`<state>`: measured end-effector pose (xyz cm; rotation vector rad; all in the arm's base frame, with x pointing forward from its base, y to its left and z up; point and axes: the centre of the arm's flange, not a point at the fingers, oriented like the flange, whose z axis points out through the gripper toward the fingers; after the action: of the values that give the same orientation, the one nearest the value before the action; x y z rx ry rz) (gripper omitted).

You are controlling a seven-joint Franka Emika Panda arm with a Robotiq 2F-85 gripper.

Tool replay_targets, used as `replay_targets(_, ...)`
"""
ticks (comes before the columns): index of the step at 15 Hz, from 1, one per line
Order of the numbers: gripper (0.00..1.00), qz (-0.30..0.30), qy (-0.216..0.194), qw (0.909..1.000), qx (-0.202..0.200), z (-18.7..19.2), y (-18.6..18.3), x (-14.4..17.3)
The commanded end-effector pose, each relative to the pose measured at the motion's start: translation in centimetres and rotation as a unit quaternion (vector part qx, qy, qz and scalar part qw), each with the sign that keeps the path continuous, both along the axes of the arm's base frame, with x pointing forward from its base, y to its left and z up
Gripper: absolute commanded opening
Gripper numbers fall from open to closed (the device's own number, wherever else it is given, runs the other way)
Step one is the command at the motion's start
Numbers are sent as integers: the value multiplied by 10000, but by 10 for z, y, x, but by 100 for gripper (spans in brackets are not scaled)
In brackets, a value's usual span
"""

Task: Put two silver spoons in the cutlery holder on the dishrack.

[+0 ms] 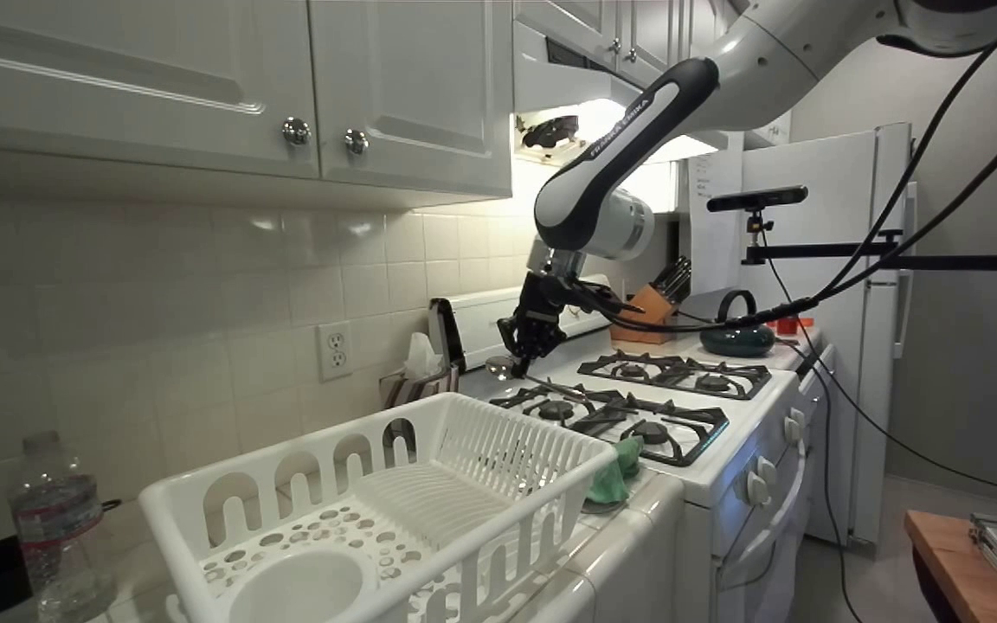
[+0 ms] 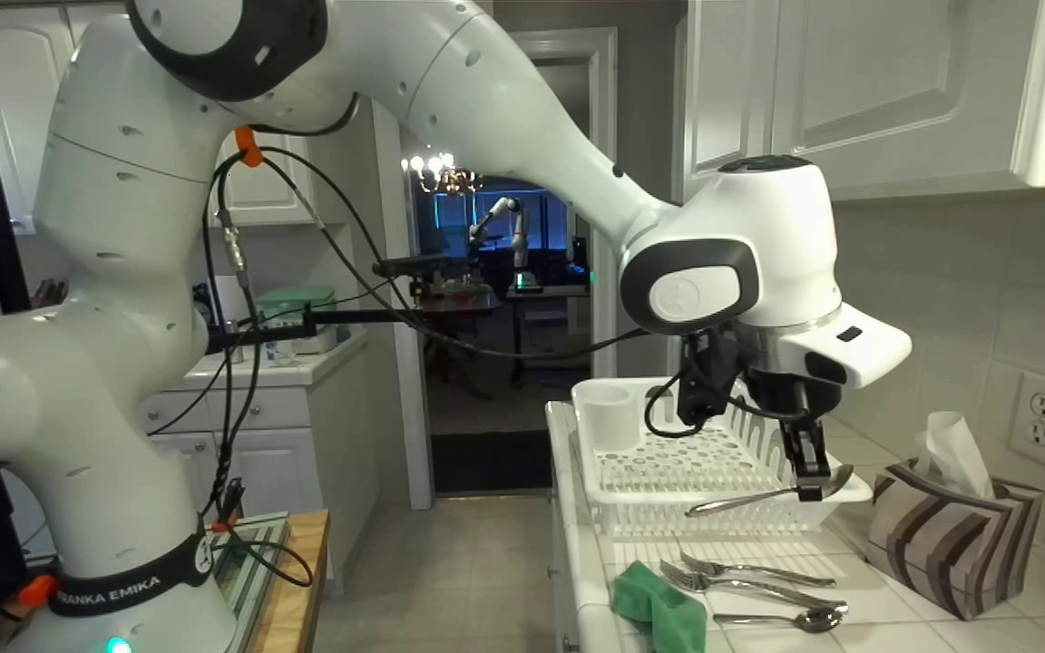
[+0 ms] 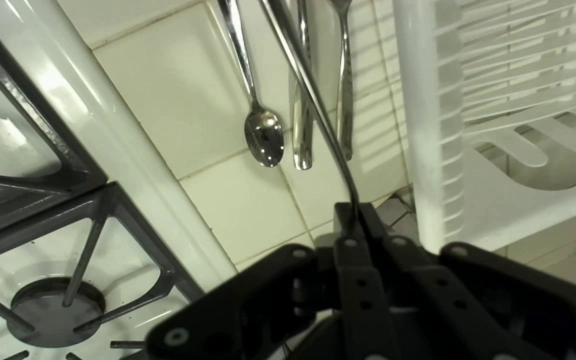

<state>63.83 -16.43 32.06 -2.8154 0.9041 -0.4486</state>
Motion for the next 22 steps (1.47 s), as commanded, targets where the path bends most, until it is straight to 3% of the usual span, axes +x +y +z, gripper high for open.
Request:
replay_targets(1, 4, 1, 0, 10000, 0, 0, 0, 0)
replay_targets(6, 1, 1, 0, 10000, 0, 0, 0, 0)
replay_targets(13, 1, -178, -456, 9974, -534, 27, 60, 11)
replay_targets(18, 1, -540, -362, 9976, -240, 30, 93, 16)
replay_targets(22, 1, -639, -525, 9966, -5, 36, 123, 16)
